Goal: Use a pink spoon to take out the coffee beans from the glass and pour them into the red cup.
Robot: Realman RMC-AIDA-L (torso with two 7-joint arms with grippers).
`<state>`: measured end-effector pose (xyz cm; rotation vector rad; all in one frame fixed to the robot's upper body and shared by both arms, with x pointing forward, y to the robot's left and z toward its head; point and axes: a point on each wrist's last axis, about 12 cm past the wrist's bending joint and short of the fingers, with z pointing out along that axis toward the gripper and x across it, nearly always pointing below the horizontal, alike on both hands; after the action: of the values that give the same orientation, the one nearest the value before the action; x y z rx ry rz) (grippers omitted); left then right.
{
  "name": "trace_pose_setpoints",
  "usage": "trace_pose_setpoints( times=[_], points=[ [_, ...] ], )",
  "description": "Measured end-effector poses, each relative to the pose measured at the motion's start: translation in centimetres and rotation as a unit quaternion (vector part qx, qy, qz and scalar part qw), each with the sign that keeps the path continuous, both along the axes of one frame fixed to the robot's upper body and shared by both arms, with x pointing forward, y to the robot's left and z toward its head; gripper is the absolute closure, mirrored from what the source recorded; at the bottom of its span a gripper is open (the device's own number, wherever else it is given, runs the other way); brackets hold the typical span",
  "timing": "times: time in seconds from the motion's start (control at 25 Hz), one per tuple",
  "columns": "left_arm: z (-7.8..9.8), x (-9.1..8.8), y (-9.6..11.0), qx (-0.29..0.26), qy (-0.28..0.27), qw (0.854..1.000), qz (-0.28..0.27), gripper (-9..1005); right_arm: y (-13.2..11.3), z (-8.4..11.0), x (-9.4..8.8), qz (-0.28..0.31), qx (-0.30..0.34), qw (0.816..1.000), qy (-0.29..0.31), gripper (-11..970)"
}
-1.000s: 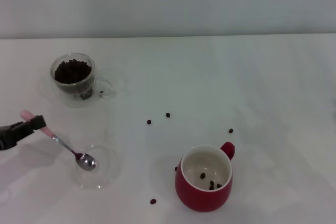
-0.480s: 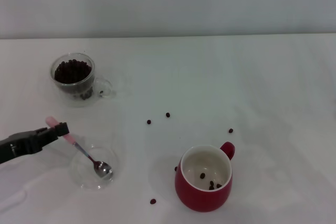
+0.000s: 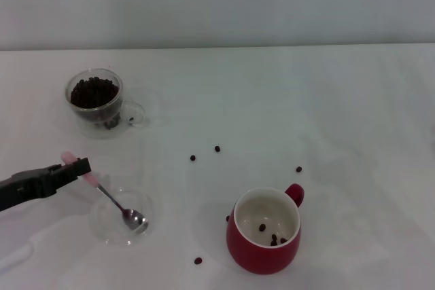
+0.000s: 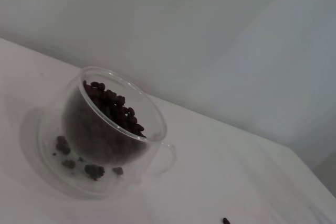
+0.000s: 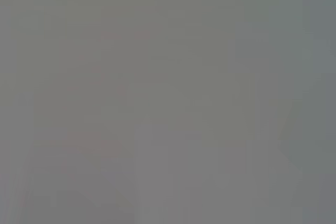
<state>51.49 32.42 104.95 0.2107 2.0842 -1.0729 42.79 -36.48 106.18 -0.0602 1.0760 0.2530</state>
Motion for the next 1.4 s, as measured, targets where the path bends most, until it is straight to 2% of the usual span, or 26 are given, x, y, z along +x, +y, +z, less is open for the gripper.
trace_pose_setpoints(
  times=[0.08,0.4,0.6,0.84,1.16,1.24,1.4],
  points=[
    [0.0,0.0,0.1,0.002,0.000,1.000,0.003,848,0.0,0.0,0.0,0.000,0.000,1.000,0.000,578],
    [-0.3,0.0,0.4,0.010,0.003,1.000,0.015,647,0.1,0.0,0.2,0.003,0.000,1.000,0.000,578],
    [-0.5,-0.2,1.0,0.020,0.007,1.000,0.023,475,0.2,0.0,0.2,0.004,0.000,1.000,0.000,578],
    [0.1,-0.7,2.6,0.051,-0.020,0.998,0.027,312,0.1,0.0,0.2,0.002,0.001,1.000,0.000,577],
    [0.9,-1.5,5.0,0.076,-0.064,0.993,0.070,284,0.2,0.2,0.5,0.004,0.000,1.000,-0.004,577],
    [1.2,-1.8,5.5,0.087,-0.087,0.989,0.081,285,0.2,0.2,0.5,0.004,-0.001,1.000,-0.005,577],
    [1.4,-3.0,6.4,0.119,-0.176,0.970,0.121,284,0.3,0.3,0.7,0.001,-0.012,1.000,-0.010,577]
  ],
)
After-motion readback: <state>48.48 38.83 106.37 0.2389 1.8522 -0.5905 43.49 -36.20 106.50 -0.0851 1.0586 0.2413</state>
